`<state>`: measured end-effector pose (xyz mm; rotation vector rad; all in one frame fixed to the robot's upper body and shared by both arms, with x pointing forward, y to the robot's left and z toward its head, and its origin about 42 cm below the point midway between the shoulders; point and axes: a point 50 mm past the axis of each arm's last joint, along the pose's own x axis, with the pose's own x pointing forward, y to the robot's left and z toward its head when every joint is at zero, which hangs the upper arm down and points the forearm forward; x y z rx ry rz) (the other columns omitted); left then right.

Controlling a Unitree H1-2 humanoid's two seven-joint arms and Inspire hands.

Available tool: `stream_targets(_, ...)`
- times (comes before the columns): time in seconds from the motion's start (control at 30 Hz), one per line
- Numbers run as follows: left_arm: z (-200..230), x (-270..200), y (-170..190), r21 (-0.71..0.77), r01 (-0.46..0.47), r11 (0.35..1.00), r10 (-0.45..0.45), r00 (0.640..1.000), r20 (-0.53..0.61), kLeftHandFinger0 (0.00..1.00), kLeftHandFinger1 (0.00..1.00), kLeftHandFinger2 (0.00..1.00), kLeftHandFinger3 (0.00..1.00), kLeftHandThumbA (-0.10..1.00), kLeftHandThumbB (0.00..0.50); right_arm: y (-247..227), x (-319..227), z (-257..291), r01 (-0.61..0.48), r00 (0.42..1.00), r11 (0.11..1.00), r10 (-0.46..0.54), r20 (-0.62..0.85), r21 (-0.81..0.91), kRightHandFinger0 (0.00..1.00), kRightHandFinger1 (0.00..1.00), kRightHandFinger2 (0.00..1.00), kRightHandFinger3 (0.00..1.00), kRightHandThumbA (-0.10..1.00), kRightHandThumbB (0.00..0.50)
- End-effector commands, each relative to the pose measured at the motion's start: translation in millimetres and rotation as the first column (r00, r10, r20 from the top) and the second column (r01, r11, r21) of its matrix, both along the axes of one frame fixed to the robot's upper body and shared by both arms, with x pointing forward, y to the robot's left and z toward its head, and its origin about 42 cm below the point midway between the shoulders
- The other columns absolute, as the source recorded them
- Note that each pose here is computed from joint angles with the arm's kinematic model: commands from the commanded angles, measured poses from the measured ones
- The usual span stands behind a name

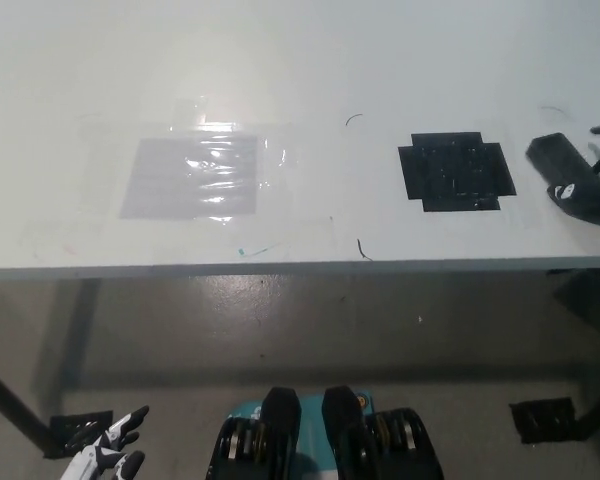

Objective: A whiteboard eraser is kept on the black marked spot on the table infront of the robot and the robot uses its right hand to swipe it back and forth on the table twice to clean it

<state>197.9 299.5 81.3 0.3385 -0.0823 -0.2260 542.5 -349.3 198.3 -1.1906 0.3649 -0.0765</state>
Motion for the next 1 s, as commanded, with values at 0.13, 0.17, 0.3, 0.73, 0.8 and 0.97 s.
stream_targets(0.13, 15.0, 5.6, 10.2, 0.030, 0.009, 1.000, -0.010, 0.999, 0.052, 1.00, 1.00, 1.00, 1.00, 0.89, 0.367, -51.4, -23.4, -11.9, 0.098, 0.981, 0.864, -0.167, -0.098, -0.493, 0.36, 0.45, 0.60, 0.74, 0.15, 0.257)
stream_targets(0.17, 17.8, 7.9, 11.7, 0.034, 0.012, 0.999, -0.013, 0.999, 0.051, 1.00, 1.00, 1.00, 1.00, 0.90, 0.366, -57.7, -25.4, -9.9, 0.087, 0.984, 0.823, -0.158, -0.079, -0.561, 0.26, 0.40, 0.58, 0.70, 0.17, 0.300)
stream_targets(0.3, 17.3, 8.9, 12.3, 0.027, 0.018, 0.999, -0.019, 0.999, 0.043, 1.00, 1.00, 1.00, 1.00, 0.89, 0.358, -64.3, -26.9, -6.6, 0.090, 0.979, 0.783, -0.184, -0.092, -0.615, 0.00, 0.00, 0.24, 0.70, 0.17, 0.320)
stream_targets(0.73, 16.0, 9.4, 10.0, 0.033, 0.019, 0.999, -0.021, 0.999, 0.046, 1.00, 1.00, 1.00, 1.00, 0.90, 0.368, -7.5, -11.0, -14.1, 0.006, 0.991, 0.806, -0.082, -0.101, -0.591, 0.00, 0.01, 0.21, 0.74, 0.22, 0.246)
stream_targets(0.8, 15.7, 10.4, 9.4, 0.028, 0.021, 0.999, -0.022, 0.999, 0.044, 1.00, 1.00, 1.00, 1.00, 0.90, 0.366, 26.8, -4.9, -18.7, -0.031, 0.998, 0.847, -0.001, -0.060, -0.530, 0.21, 0.23, 0.39, 0.81, 0.21, 0.278)
stream_targets(0.97, 15.8, 10.9, 6.5, 0.036, 0.022, 0.999, -0.023, 0.999, 0.043, 1.00, 1.00, 1.00, 1.00, 0.89, 0.365, 105.7, 5.6, -21.2, -0.114, 0.991, 0.900, 0.075, -0.109, -0.421, 0.04, 0.13, 0.37, 0.89, 0.14, 0.233)
